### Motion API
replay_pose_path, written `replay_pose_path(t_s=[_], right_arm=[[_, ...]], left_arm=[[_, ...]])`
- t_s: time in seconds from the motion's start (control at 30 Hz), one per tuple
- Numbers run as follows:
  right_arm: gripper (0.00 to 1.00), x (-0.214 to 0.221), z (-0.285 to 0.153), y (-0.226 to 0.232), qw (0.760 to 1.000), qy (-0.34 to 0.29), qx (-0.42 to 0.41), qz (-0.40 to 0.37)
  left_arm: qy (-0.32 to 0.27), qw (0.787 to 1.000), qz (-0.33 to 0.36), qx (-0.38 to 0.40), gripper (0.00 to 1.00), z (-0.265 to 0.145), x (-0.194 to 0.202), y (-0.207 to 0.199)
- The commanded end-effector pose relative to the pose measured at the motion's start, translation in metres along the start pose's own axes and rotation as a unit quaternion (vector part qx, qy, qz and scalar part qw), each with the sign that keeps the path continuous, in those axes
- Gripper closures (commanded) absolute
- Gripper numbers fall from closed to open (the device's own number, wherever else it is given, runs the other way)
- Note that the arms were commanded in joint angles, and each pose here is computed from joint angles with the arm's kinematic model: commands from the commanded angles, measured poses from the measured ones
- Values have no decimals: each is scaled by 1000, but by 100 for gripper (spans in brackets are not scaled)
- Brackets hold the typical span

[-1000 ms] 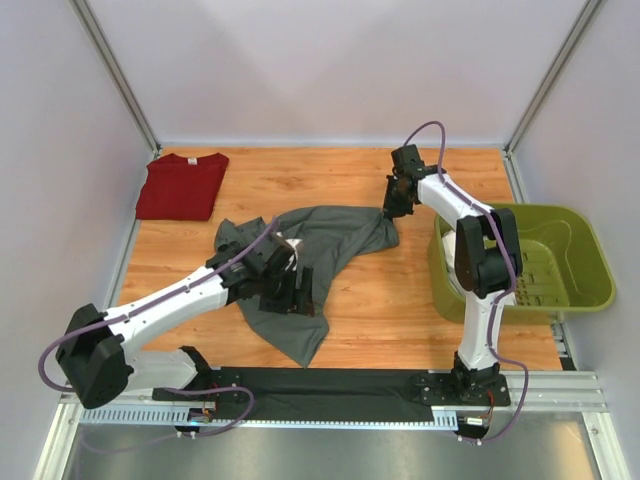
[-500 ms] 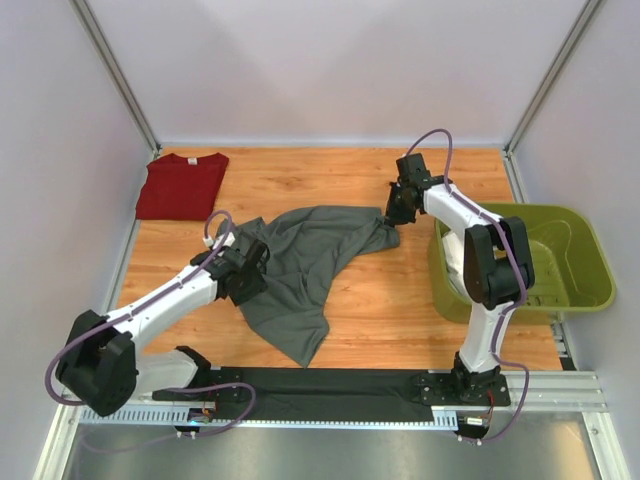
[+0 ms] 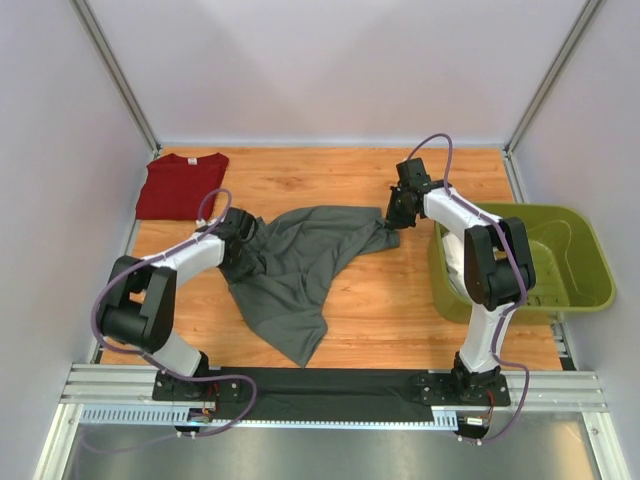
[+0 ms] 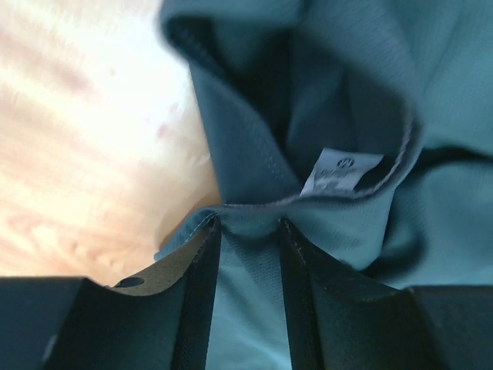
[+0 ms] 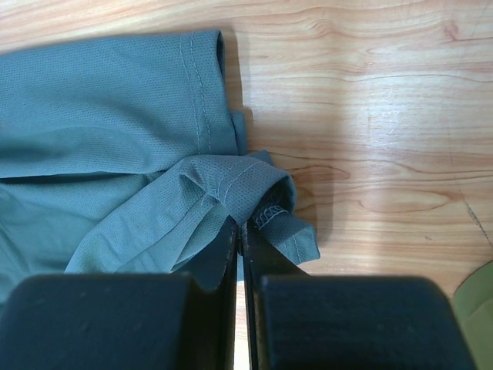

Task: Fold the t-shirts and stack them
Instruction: Flatten the tshirt out

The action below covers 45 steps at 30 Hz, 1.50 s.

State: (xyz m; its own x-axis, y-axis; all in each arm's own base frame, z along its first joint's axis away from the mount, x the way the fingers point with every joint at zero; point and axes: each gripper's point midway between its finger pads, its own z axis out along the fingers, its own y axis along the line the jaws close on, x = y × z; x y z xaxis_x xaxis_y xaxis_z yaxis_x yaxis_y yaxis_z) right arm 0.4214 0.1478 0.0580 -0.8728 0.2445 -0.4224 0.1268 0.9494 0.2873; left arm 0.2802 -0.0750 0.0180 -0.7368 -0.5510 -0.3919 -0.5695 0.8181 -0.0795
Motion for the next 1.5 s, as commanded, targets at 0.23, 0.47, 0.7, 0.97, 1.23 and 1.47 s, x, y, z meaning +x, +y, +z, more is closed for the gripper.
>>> replay_pose_path(t_s=[0.23,0.47,0.7,0.97,1.23,1.47], right_arm=[[100,-31,-5,9,999,-48,4,24],[100,-39,-1,18,999,-44,-2,26],[100,-45,-9,19,999,-50,-5,10],[100,-38,-8,18,999,-40,-7,1],[100,-36,-8,14,999,-38,2,-6],[100,-35,-8,11,999,-37,7,-5]], left_arm=[[-12,998,-2,56,57,34,-101,-53],[-17,996,38,81,57,17,-123,-56],[-104,982,-8,155,36,-86,-107,-19],[-52,980,-82,173,9,-83,-43,10],[-44,979,-113,166,20,-44,-26,15],[-48,984,-109,134,24,-26,-25,23]])
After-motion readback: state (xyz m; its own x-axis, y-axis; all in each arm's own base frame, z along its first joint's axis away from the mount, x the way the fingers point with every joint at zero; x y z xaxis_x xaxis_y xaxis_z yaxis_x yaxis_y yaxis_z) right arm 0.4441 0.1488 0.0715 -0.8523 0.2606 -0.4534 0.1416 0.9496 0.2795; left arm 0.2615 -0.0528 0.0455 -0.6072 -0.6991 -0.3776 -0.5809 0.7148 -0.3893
